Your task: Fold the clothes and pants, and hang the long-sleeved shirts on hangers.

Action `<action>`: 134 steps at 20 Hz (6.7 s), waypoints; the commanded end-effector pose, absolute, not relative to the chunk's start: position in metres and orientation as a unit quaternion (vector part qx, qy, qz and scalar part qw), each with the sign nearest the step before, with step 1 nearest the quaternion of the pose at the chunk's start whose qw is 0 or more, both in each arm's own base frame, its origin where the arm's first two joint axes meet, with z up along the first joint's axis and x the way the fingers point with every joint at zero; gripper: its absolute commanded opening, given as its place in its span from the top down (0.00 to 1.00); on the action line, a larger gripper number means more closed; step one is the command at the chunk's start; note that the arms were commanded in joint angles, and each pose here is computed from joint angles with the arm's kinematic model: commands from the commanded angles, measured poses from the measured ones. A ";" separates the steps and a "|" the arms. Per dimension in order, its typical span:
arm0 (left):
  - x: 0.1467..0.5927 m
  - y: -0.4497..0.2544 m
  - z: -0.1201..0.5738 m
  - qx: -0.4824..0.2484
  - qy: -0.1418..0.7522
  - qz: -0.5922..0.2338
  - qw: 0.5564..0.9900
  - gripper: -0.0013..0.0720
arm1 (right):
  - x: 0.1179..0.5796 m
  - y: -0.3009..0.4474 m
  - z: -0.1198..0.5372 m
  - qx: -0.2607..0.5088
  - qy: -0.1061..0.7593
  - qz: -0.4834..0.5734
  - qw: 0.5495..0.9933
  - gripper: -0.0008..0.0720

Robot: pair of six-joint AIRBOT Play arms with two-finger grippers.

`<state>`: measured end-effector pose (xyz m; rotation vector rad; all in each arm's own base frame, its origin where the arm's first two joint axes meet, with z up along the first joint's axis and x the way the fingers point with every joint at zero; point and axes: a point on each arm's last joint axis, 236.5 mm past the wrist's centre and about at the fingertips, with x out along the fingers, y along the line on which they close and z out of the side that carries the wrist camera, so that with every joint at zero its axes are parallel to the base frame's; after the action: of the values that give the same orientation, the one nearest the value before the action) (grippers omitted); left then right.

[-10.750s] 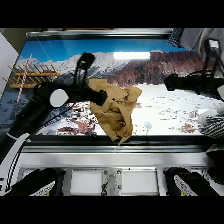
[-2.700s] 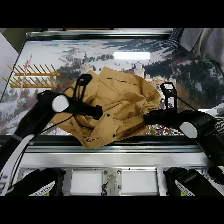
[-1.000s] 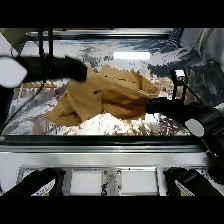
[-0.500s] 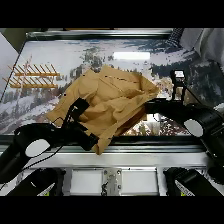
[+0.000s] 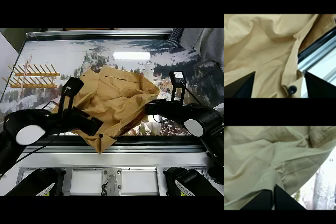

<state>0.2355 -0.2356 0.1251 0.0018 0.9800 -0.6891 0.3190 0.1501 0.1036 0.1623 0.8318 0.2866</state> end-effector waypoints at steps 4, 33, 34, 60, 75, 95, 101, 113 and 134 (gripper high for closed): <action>0.251 -0.264 0.053 0.008 0.563 -0.310 0.766 0.10 | 0.313 0.148 0.097 0.073 0.419 0.135 0.895 0.96; 0.275 -0.276 0.502 -0.119 0.076 -0.458 0.878 0.94 | 0.313 0.113 0.430 0.007 0.122 0.169 0.978 0.96; 0.260 -0.271 0.529 -0.129 0.032 -0.465 0.875 0.94 | 0.303 0.110 0.458 0.016 0.084 0.172 0.981 0.96; 0.299 -0.245 0.130 -0.039 0.482 -0.308 0.819 0.94 | 0.367 0.140 0.127 -0.064 0.485 0.146 0.860 0.96; 0.266 -0.240 0.087 -0.038 0.510 -0.305 0.804 0.94 | 0.329 0.139 0.071 0.030 0.555 0.086 0.827 0.25; 0.327 -0.206 0.285 -0.067 0.306 -0.289 0.905 0.94 | 0.295 0.093 0.239 -0.024 0.467 0.099 0.879 0.96; 0.328 -0.160 0.190 -0.005 0.412 -0.144 0.900 0.94 | 0.259 0.077 0.222 -0.019 0.537 0.066 0.841 0.96; 0.313 -0.213 0.149 -0.067 0.434 -0.221 0.871 0.75 | 0.272 0.094 0.190 -0.004 0.560 0.077 0.825 0.96; 0.425 0.003 0.182 -0.018 0.368 0.026 0.929 0.09 | 0.271 0.093 0.189 -0.004 0.562 0.076 0.823 0.96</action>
<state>0.3980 -0.0726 0.2187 -0.0603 0.6780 -0.1119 0.2712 0.0930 0.1892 -0.0089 1.1942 0.1608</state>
